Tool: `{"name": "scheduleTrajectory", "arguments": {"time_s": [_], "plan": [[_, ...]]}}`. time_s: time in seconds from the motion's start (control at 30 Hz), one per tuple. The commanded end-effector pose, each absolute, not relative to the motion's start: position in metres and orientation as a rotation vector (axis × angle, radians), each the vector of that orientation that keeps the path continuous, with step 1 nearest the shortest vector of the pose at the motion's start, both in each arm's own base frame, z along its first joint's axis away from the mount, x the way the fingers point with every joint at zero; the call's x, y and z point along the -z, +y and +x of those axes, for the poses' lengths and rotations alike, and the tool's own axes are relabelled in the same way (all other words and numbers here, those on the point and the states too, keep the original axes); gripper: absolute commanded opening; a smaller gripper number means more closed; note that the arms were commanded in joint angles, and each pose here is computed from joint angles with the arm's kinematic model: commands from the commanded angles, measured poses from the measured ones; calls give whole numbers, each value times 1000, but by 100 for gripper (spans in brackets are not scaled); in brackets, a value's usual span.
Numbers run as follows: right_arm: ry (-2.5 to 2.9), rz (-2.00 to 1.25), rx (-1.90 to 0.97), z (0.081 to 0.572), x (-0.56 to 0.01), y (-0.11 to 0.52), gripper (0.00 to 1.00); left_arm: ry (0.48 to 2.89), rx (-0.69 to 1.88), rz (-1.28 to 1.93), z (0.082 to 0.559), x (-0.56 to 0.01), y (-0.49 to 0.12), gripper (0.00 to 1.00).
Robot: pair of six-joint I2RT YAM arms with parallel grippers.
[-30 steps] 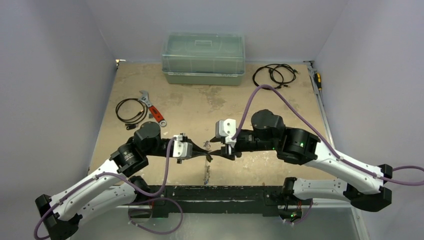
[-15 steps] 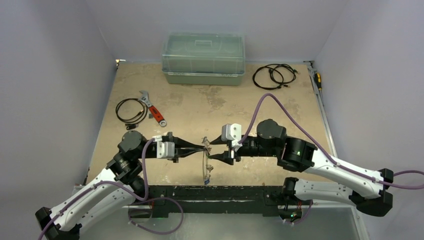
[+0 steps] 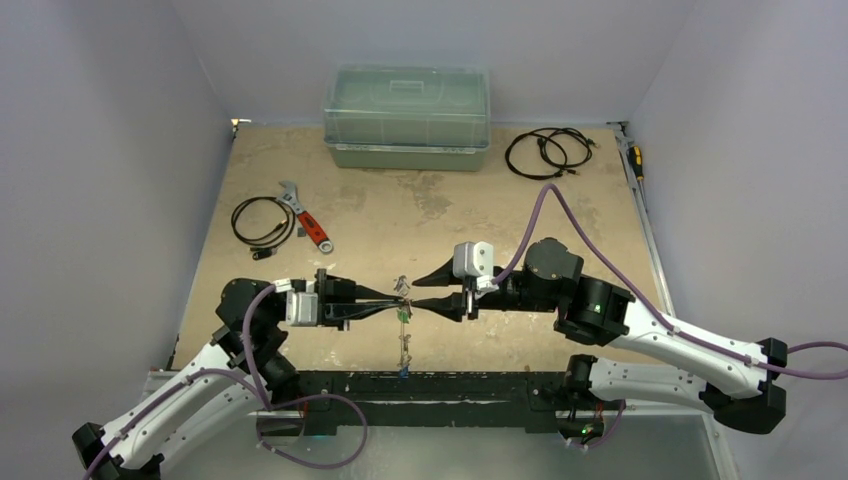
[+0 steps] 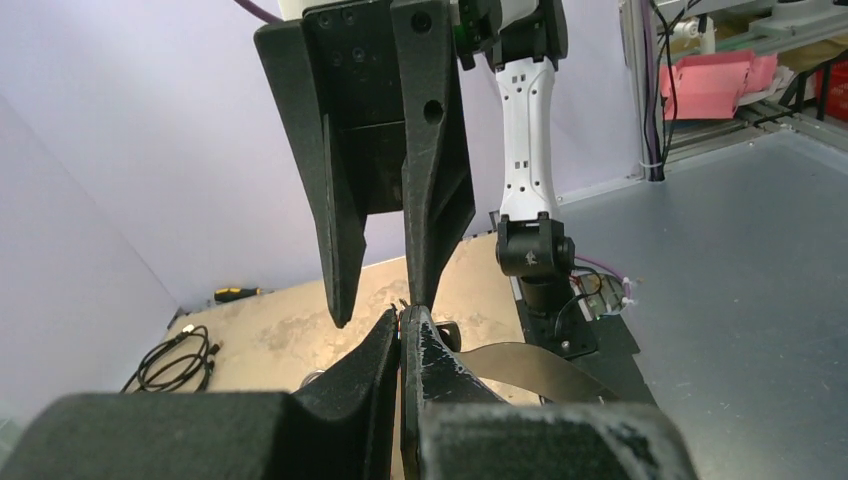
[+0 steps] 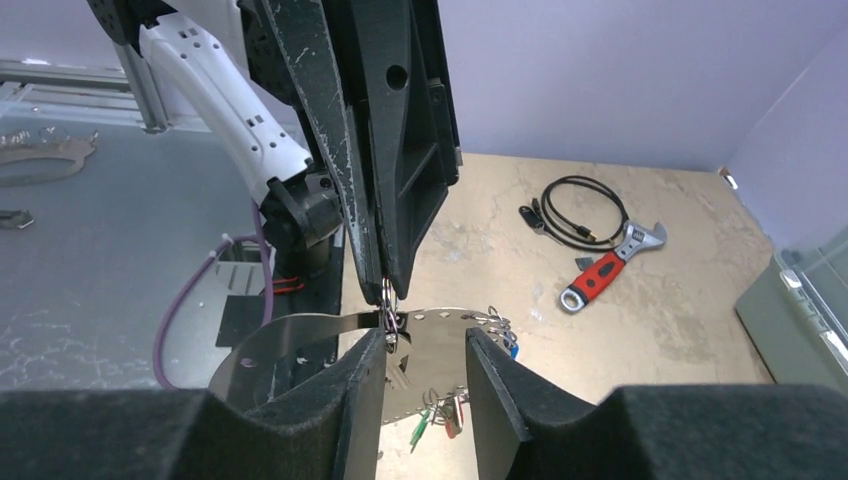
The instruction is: Put the keys on the keyring
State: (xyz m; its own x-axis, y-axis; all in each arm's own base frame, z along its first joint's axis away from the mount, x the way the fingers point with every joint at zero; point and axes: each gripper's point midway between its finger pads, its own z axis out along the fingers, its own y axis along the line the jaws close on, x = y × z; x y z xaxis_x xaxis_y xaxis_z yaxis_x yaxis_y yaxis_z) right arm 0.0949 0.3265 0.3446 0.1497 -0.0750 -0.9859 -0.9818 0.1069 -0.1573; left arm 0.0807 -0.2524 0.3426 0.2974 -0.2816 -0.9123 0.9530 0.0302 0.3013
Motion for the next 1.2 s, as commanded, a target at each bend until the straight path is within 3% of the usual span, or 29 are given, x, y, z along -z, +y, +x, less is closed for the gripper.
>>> {"name": "scheduleTrajectory", "arguments": {"time_s": [0.0,0.3,0.53,0.9,0.93,1.07,1.17], "plan": [[1132,-1250,-1027,85,-360,326,36,679,1108,1119,73,-361,-247,0],[1087,-1286,-1086,74,-366,331,28,677,1112,1126,72,-361,-246,0],[1102,-1333,-1083,72,-358,333,0,670,1104,1120,71,-363,-244,0],[1153,-1309,-1073,73,-343,324,0,660,1082,1096,72,-368,-240,0],[1158,-1310,-1076,73,-342,324,1,659,1082,1096,72,-368,-240,0],[1156,-1304,-1077,73,-347,325,33,665,1084,1097,72,-367,-240,0],[1126,-1287,-1079,74,-357,325,41,663,1085,1096,72,-367,-240,0]]}}
